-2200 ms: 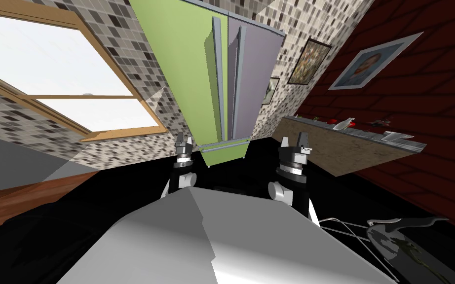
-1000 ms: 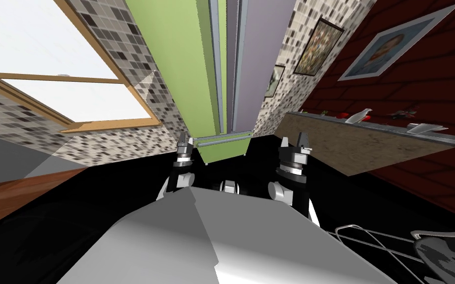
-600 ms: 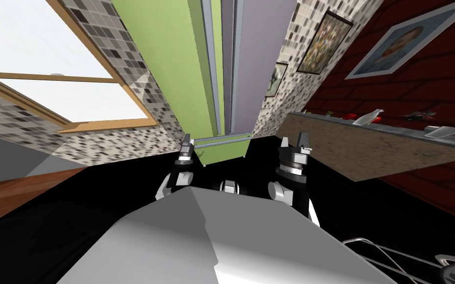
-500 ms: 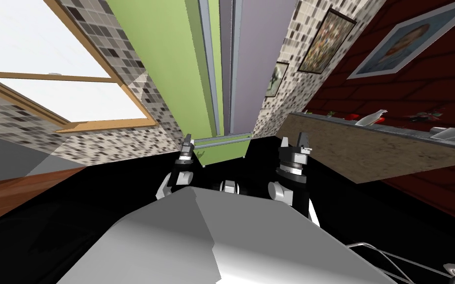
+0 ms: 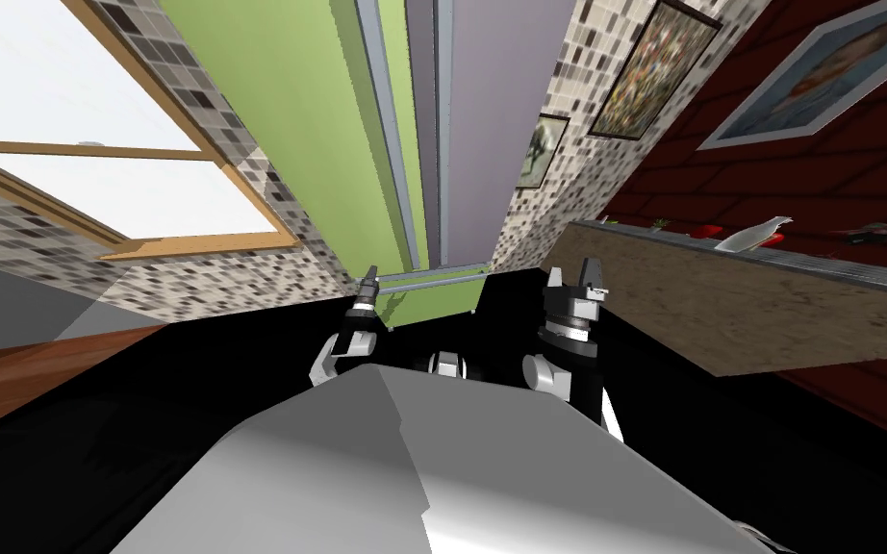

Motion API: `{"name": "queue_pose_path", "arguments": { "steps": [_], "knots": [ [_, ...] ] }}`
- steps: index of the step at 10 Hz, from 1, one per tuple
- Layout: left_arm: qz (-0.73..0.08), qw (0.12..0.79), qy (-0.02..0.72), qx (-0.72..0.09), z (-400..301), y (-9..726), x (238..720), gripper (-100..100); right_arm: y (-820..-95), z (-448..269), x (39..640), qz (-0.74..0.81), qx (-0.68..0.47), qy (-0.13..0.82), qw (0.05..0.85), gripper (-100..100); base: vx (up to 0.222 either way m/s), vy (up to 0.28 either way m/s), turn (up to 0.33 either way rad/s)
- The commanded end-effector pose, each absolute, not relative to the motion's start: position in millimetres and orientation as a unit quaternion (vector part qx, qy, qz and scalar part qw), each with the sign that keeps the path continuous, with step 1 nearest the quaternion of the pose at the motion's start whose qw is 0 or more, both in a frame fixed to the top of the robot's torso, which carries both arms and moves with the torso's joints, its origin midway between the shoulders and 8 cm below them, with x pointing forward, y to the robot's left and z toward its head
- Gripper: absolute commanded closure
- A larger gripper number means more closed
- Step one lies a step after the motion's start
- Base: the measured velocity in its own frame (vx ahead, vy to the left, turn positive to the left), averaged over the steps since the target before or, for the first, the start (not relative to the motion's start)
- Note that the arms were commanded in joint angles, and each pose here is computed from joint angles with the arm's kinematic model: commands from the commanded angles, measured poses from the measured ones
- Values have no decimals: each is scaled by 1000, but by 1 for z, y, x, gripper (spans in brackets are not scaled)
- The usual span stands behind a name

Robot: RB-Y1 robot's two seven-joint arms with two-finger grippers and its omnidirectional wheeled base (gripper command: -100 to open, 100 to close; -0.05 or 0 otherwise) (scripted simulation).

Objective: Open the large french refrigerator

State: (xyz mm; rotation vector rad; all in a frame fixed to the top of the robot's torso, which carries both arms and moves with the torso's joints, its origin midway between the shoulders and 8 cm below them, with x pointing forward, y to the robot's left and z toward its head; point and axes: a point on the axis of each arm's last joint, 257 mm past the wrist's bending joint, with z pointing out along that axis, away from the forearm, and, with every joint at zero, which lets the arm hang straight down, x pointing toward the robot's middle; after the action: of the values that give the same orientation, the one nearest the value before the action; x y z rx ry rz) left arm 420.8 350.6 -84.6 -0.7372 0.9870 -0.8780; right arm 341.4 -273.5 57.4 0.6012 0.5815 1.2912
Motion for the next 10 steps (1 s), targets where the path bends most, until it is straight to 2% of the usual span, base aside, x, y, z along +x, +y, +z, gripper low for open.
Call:
{"name": "queue_pose_path", "arguments": {
  "steps": [1, 10],
  "knots": [
    [-360, 721, 473, -357, -113, 364, 432, -100, -274, 57, 341, 584, 272, 263, 718, 0, 180, -156, 58],
    [-256, 695, 545, -392, -183, 405, 453, -100, -274, 57, 341, 584, 272, 263, 718, 0, 143, -125, 43]
  ]
}}
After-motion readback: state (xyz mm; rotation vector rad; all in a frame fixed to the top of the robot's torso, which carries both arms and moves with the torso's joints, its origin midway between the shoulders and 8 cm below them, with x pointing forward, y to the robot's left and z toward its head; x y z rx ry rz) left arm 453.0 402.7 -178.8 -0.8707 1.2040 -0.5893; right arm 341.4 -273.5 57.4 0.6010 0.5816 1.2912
